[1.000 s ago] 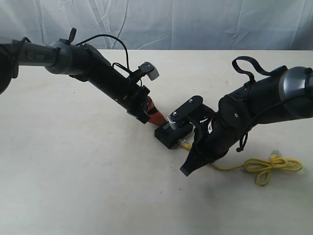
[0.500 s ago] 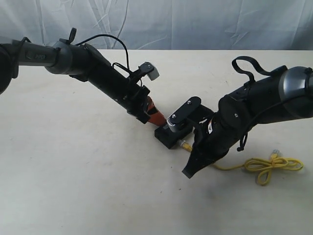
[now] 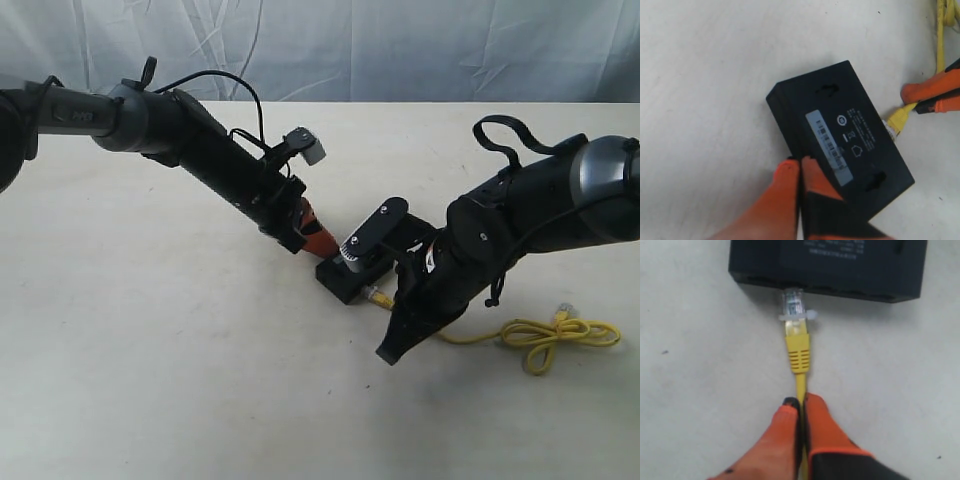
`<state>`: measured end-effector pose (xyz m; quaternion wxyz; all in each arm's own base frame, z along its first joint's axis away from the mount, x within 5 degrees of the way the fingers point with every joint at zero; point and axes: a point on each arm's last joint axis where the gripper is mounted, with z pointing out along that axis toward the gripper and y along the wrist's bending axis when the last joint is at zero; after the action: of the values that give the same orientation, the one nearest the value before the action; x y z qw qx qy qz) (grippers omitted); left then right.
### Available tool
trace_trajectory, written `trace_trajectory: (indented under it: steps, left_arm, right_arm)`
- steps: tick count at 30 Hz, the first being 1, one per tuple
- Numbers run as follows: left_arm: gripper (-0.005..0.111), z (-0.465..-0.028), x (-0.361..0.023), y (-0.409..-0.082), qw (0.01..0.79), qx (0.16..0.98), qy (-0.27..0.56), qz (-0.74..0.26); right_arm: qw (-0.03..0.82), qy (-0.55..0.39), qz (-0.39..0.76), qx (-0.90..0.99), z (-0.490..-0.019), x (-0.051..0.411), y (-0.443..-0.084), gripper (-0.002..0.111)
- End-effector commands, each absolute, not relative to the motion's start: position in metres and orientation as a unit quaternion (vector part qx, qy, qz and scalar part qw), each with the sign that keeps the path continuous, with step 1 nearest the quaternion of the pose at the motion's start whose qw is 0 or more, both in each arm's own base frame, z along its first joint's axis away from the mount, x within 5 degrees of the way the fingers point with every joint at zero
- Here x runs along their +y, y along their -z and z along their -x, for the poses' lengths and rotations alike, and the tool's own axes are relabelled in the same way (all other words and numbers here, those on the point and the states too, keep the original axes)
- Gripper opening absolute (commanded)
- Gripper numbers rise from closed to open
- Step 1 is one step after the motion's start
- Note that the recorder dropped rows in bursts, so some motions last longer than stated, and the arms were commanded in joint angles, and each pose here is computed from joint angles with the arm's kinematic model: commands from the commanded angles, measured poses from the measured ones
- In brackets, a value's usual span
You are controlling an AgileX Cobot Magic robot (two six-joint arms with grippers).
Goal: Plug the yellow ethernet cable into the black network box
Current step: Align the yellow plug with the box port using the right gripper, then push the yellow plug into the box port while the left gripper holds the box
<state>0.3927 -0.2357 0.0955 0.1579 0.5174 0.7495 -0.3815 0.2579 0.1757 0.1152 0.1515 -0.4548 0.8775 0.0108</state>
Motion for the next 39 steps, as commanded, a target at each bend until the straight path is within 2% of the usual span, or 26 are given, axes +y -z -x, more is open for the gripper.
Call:
trace_trajectory:
  steps: [1, 12, 17, 39]
  left_arm:
    - [0.000, -0.392, -0.236, -0.097, 0.157, 0.748, 0.385, -0.517]
    - [0.000, -0.392, -0.235, -0.097, 0.154, 0.747, 0.384, -0.520]
    - [0.000, -0.392, -0.235, -0.097, 0.154, 0.748, 0.383, -0.519]
    - [0.000, -0.392, -0.235, -0.096, 0.155, 0.748, 0.380, -0.521]
  right_arm:
    - [0.169, -0.011, 0.452, 0.876, -0.261, 0.176, -0.118, -0.001]
    - [0.166, -0.015, 0.429, 0.888, -0.261, 0.176, -0.119, -0.001]
    - [0.147, 0.003, 0.455, 0.878, -0.259, 0.172, -0.118, -0.001]
    - [0.168, 0.009, 0.487, 0.857, -0.260, 0.173, -0.125, -0.001]
